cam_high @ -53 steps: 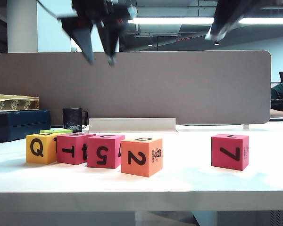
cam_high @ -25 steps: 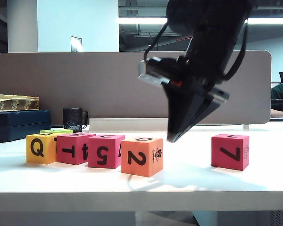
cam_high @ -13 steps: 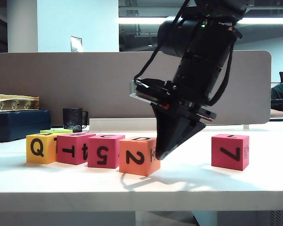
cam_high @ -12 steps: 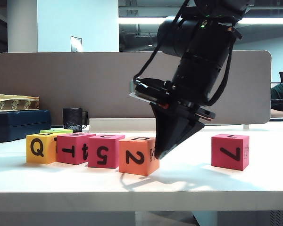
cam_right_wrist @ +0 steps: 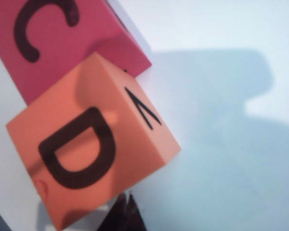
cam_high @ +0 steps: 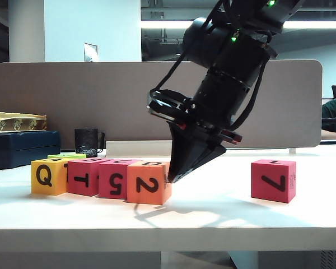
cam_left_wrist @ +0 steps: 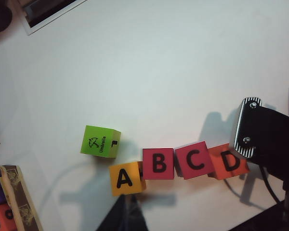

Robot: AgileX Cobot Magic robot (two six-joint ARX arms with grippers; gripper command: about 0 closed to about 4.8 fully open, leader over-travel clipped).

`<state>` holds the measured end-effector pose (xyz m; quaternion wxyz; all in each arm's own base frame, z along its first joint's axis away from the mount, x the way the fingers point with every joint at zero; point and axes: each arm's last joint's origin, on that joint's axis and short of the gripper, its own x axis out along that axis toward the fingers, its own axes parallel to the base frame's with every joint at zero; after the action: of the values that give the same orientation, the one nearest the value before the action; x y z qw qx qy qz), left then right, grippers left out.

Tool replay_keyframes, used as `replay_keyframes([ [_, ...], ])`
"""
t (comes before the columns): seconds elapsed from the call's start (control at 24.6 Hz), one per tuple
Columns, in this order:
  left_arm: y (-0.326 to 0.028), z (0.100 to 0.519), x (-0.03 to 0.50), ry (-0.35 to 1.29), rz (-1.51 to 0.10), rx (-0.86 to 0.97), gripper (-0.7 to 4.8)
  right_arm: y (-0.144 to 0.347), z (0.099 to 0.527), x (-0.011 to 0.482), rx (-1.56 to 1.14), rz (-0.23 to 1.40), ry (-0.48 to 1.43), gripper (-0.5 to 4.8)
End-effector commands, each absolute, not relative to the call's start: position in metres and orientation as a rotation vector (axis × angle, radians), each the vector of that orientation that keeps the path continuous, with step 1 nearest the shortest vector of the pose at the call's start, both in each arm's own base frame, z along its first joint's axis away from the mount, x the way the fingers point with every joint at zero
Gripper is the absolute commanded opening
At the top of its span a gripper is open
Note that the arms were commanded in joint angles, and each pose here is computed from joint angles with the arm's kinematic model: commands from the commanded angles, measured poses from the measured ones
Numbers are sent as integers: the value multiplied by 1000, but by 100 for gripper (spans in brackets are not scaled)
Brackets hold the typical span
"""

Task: Select the appropriate blocks from the scattered letter blocks on the table and arrange them in a row to spell out "ABCD".

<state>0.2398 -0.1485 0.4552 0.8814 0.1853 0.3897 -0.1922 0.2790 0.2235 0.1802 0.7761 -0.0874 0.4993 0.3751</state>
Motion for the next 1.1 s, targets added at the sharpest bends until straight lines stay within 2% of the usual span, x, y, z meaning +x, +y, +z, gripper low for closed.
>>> replay_keyframes([
  [0.04,-147,458,238,795,-406,383,-6,227,181,283,-171,828,1038,-2],
  [0.89,-147,459,238,793,-407,385,-6,234,183,293,-132,825,922,-2],
  [1.1,-147,458,238,793,-408,389,-6,228,183,293,-220,664,957,-2],
])
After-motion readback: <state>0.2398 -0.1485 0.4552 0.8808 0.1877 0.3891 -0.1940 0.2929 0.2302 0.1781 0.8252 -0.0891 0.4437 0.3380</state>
